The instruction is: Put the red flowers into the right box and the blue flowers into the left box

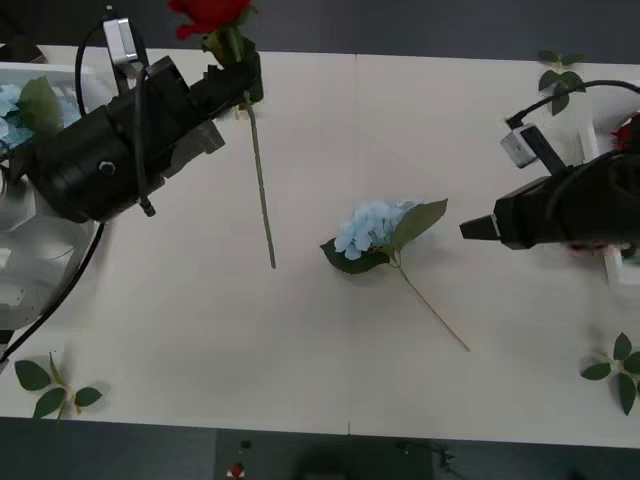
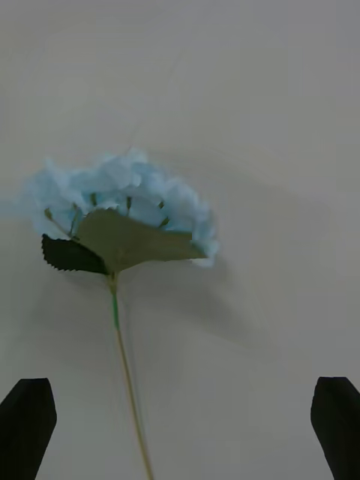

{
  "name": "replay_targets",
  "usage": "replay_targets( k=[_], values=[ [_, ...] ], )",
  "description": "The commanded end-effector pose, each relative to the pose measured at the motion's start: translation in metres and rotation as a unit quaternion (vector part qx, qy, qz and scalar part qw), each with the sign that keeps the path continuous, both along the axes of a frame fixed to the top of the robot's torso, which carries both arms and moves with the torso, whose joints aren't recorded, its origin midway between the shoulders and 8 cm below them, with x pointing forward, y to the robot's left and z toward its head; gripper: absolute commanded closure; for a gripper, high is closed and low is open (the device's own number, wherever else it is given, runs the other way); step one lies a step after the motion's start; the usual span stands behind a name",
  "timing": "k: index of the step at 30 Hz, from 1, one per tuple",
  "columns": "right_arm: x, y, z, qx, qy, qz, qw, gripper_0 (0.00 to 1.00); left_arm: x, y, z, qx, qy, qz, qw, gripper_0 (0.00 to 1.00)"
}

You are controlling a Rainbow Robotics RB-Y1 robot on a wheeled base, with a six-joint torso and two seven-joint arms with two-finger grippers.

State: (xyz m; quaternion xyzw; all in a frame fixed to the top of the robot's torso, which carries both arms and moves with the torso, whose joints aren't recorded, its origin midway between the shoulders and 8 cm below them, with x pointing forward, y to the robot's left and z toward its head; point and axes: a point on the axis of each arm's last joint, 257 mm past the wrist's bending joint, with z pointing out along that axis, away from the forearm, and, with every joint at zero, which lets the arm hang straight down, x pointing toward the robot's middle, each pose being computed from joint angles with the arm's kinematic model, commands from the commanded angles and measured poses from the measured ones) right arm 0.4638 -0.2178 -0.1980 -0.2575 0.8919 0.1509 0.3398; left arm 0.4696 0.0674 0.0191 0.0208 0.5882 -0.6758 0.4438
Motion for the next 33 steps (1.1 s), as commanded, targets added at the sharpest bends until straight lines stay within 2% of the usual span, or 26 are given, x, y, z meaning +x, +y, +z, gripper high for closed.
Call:
replay_targets(
  k=[1, 10, 14, 17, 24, 27, 33],
  values=[
    [-0.014, 0.032, -0.013, 0.028, 0.013, 0.012, 0.999, 0.0, -0.01, -0.017, 0.017, 0.001, -0.018, 0.004, 1.0, 1.0],
    [-0.011, 0.055, -0.054, -0.007, 0.0, 0.023, 1.0, 0.0, -0.012, -0.029, 0.009, 0.006, -0.014, 0.004, 1.0, 1.0],
    [-0.007, 0.064, -0.047, -0.004, -0.013, 0.034, 0.999, 0.0, -0.012, -0.031, 0.008, 0.004, -0.011, 0.006, 1.0, 1.0],
    [-0.008, 0.07, -0.024, 0.032, -0.008, 0.036, 0.999, 0.0, -0.011, -0.031, 0.005, 0.015, -0.016, 0.01, 1.0, 1.0],
    [-0.038, 0.088, 0.024, 0.159, 0.055, 0.071, 0.983, 0.0, -0.011, -0.032, 0.002, 0.017, -0.013, 0.008, 1.0, 1.0],
    [-0.057, 0.087, 0.042, 0.187, 0.071, 0.114, 0.973, 0.0, -0.011, -0.032, 0.0, 0.018, -0.012, 0.008, 1.0, 1.0],
    [-0.085, 0.097, 0.07, 0.221, 0.039, 0.206, 0.952, 0.0, -0.015, -0.038, -0.004, 0.014, -0.001, -0.004, 1.0, 1.0]
  ],
)
